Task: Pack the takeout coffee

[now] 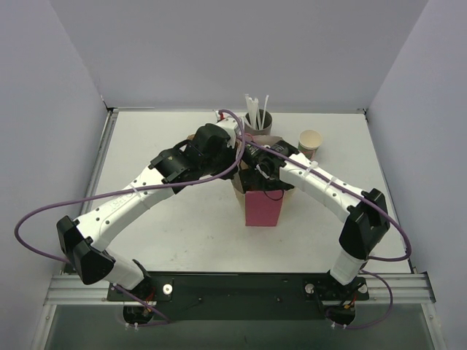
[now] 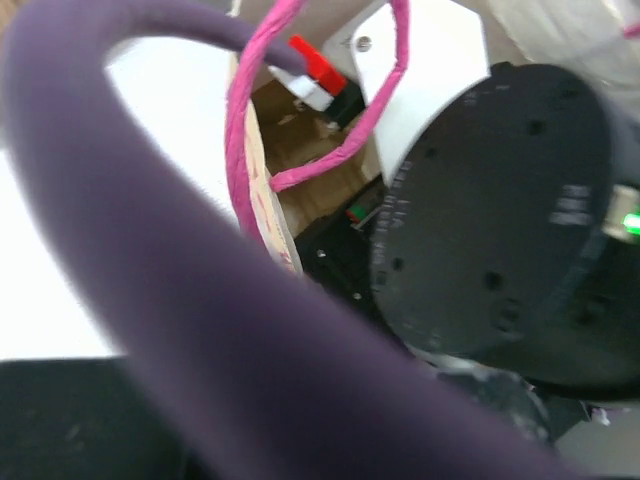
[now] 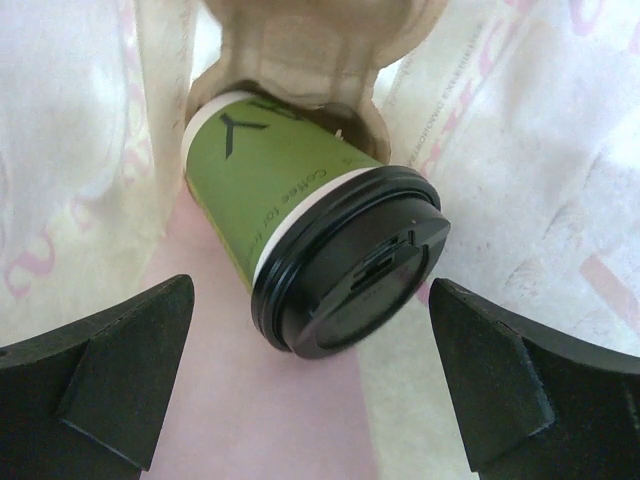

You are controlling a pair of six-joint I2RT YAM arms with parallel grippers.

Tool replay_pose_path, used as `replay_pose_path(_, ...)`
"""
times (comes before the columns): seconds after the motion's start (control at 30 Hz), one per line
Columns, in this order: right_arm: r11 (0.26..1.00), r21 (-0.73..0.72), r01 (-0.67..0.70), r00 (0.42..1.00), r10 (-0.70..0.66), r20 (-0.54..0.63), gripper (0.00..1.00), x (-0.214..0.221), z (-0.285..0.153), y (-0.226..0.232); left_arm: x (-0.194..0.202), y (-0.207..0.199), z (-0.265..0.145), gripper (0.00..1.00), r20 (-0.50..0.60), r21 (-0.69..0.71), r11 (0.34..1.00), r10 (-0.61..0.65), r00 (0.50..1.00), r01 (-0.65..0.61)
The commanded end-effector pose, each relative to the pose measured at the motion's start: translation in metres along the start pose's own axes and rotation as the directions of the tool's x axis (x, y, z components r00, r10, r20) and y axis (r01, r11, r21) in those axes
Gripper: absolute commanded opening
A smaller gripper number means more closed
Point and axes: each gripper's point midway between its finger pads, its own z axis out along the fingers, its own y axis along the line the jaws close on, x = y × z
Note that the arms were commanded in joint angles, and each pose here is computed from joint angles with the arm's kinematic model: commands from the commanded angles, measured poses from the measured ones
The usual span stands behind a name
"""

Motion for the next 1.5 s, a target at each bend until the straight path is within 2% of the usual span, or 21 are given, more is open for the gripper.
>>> replay_pose_path(0.0, 0.999, -0.035, -0.028, 0.997, 0.03, 0.066, 0.98, -0.006, -0.025, -0.005, 0.007, 0.038, 0.0, 0.0, -0.02, -0.168, 0.985, 0.024, 1.0, -0.027)
replay_pose_path(0.17, 0.999, -0.038, -0.036, 0.998, 0.038, 0.059, 0.98, -0.005, -0.024, -0.006, 0.009, 0.046, 0.0, 0.0, -0.037, -0.208, 0.977, 0.037, 0.999, -0.044)
replay_pose_path(0.7, 0.98, -0.167, -0.106, 0.973, 0.137, 0.188, 0.98, -0.046, -0.072, 0.011, -0.002, 0.022, -0.001, 0.0, -0.023, -0.104, 0.994, 0.039, 0.999, -0.041)
replay_pose_path(0.97, 0.97, -0.207, -0.125, 0.968, 0.165, 0.19, 0.98, -0.052, -0.079, 0.022, -0.004, 0.015, 0.0, 0.0, -0.02, -0.072, 0.997, 0.039, 0.999, -0.04)
replay_pose_path(1.47, 0.971, -0.194, -0.14, 0.956, 0.184, 0.228, 0.98, -0.053, -0.091, 0.013, -0.005, 0.016, -0.001, 0.0, -0.015, -0.064, 0.996, 0.065, 0.998, -0.066)
